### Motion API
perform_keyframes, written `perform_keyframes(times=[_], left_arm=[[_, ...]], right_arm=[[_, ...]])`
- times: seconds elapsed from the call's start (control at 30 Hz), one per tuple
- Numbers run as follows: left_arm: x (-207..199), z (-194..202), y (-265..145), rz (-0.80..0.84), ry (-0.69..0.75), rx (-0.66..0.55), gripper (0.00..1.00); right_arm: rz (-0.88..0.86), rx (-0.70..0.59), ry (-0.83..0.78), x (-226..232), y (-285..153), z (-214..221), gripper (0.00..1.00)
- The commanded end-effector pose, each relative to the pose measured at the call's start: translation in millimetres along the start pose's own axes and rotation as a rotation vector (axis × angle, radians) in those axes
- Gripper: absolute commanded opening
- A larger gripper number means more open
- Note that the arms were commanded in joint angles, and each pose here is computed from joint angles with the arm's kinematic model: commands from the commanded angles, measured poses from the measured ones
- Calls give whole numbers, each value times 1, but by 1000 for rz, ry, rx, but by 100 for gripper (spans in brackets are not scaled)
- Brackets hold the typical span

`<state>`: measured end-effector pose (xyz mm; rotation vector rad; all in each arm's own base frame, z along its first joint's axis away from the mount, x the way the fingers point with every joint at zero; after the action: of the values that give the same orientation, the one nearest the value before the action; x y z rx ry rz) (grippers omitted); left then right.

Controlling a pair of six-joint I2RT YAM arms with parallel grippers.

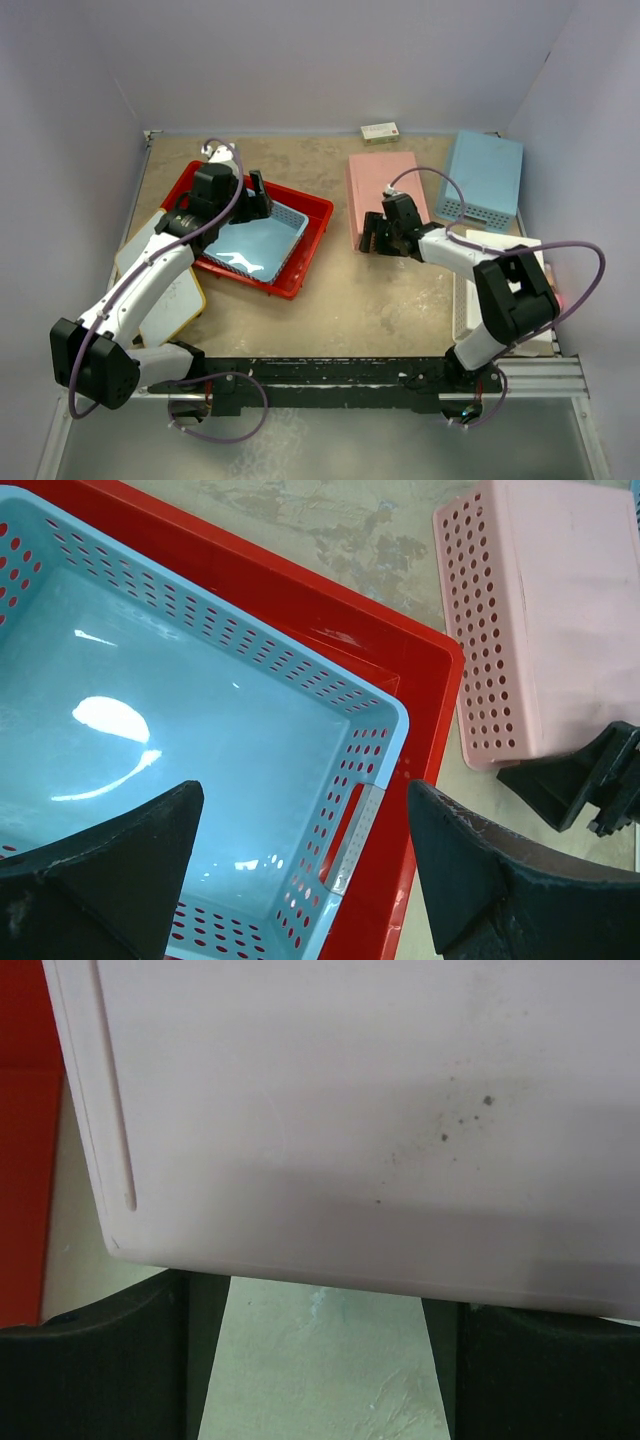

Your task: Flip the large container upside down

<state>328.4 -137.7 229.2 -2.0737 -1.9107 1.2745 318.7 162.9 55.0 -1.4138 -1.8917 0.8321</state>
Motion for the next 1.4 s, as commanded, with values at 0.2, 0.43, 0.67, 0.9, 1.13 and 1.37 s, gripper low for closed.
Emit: perform_keyframes(times=[0.2, 0.43, 0.67, 0.9, 1.13, 1.37], left_arm=[[-12, -20, -14, 35, 8, -71, 80], [-13, -19, -10, 41, 1, -64, 80], [-15, -19, -11, 52, -12, -64, 80], [-15, -24, -22, 48, -9, -82, 80], [-14, -25, -28, 45, -5, -87, 80], [-14, -24, -28, 47, -2, -83, 80]], right_arm=[[6, -151, 16, -6, -4, -70, 75], [-87, -286, -101, 38, -51, -96, 76], [-106, -296, -167, 74, -29, -134, 75], [-197, -209, -151, 103, 25, -155, 75], [69, -166, -44, 31, 48, -163, 76], [188, -166, 48, -29, 46, -168, 76]])
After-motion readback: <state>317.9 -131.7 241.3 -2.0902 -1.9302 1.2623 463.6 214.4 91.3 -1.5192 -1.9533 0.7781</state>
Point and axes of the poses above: each gripper's point midway between its finger pads, its own y axis out along the fingers, its own x axis along the line the jaws close on, z = x × y, the point moved 2 cm from there along -y, back along the fingers, and after that the axes turned 15 degrees about -y, right-handed, at the moved point
